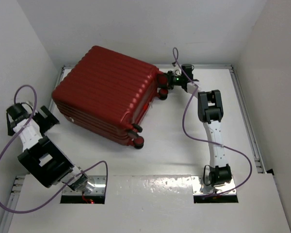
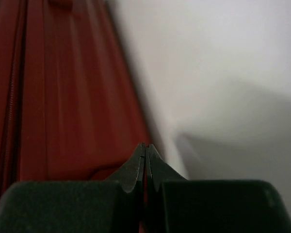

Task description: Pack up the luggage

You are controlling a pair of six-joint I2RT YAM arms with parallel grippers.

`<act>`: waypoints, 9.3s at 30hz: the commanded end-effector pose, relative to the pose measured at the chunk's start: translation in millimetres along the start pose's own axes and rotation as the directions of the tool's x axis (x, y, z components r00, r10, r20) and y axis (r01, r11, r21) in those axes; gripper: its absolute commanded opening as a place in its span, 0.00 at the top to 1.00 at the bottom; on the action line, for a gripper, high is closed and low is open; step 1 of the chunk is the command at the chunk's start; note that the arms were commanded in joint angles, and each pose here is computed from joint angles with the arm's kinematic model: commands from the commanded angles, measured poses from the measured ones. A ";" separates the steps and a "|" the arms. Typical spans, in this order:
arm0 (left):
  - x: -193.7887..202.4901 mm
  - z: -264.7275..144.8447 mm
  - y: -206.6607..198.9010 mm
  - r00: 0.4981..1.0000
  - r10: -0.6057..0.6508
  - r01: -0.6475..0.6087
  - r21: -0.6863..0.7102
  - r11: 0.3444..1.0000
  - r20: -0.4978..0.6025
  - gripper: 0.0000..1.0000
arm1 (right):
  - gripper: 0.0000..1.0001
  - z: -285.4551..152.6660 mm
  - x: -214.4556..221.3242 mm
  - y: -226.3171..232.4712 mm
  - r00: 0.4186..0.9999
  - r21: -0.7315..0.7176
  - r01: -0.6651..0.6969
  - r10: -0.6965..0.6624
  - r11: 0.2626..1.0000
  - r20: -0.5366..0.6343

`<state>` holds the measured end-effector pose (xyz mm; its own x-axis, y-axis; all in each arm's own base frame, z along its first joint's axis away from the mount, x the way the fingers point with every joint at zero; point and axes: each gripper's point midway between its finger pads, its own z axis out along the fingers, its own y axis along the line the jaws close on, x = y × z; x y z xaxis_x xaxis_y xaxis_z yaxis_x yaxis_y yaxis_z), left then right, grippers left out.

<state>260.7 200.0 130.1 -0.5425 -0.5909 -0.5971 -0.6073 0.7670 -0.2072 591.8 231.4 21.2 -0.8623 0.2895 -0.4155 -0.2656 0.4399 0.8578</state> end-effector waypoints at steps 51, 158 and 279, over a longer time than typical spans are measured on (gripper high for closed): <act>-91.6 -17.9 -180.6 0.949 0.146 -0.261 0.436 0.861 0.280 0.01 | 0.64 -276.7 123.2 208.4 0.832 0.434 0.451 -0.543 0.780 0.112; 135.0 -137.2 -277.8 0.853 0.519 -0.387 0.592 0.707 -0.062 0.01 | 1.00 -134.5 154.5 116.3 0.621 0.570 0.602 -0.777 0.559 0.107; -123.2 -117.4 -271.6 0.673 0.484 -0.600 0.030 0.799 0.559 0.00 | 1.00 -55.8 63.5 23.0 0.971 0.176 -0.152 0.114 0.973 0.212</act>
<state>412.4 42.7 259.8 -0.6051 0.1804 -0.7754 -0.0685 0.9586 0.2765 532.0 169.0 38.6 -0.6766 0.5044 -0.5364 -0.1382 0.6285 0.7654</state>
